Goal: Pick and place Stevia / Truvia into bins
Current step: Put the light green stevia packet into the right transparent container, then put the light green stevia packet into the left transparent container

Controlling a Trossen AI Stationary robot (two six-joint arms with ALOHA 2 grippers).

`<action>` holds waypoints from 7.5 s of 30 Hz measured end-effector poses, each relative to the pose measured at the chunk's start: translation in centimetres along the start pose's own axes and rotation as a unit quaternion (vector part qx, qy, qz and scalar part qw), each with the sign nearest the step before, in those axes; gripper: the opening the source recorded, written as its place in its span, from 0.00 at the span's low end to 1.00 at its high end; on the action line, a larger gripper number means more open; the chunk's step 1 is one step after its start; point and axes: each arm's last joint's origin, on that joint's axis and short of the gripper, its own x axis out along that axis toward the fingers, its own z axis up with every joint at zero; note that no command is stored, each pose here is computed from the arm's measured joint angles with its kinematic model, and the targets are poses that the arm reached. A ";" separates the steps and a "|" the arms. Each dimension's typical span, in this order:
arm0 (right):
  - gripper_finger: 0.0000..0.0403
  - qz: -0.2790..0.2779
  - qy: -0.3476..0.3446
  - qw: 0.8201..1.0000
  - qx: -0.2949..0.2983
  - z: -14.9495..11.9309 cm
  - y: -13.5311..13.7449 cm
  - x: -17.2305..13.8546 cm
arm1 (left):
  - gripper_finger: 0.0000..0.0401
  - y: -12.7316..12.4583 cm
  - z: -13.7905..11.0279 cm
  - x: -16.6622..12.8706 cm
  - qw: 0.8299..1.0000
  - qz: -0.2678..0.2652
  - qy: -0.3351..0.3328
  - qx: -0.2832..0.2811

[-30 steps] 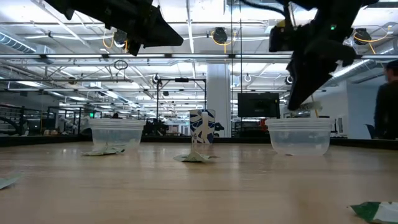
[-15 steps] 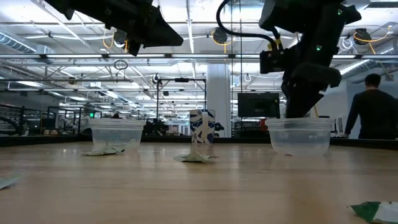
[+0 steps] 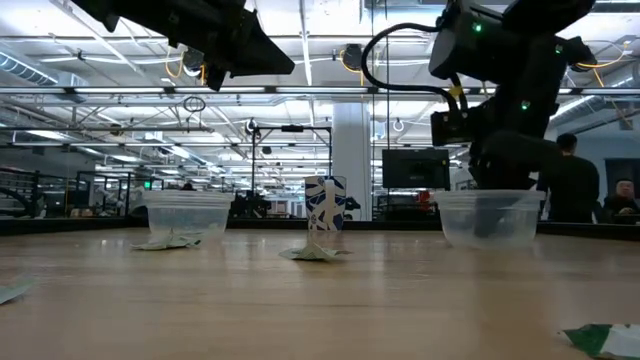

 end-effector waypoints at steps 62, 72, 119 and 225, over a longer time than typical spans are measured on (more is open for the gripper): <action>0.28 0.237 -0.360 0.885 -0.174 0.1 4.6 -4.7 | 0.08 -7.7 -6.0 -3.6 0.961 -0.187 0.197 -0.054; 0.32 0.235 -0.404 0.865 -0.183 1.0 5.1 -3.7 | 0.08 -9.6 -8.2 -4.7 0.954 -0.171 0.233 -0.079; 0.31 0.224 -0.381 0.877 -0.188 0.9 5.0 -2.8 | 0.23 -7.7 -14.0 -3.2 0.937 0.097 0.330 0.065; 0.31 0.222 -0.371 0.882 -0.189 0.7 4.9 -2.6 | 0.16 -1.2 -7.9 2.5 0.804 0.203 0.555 0.066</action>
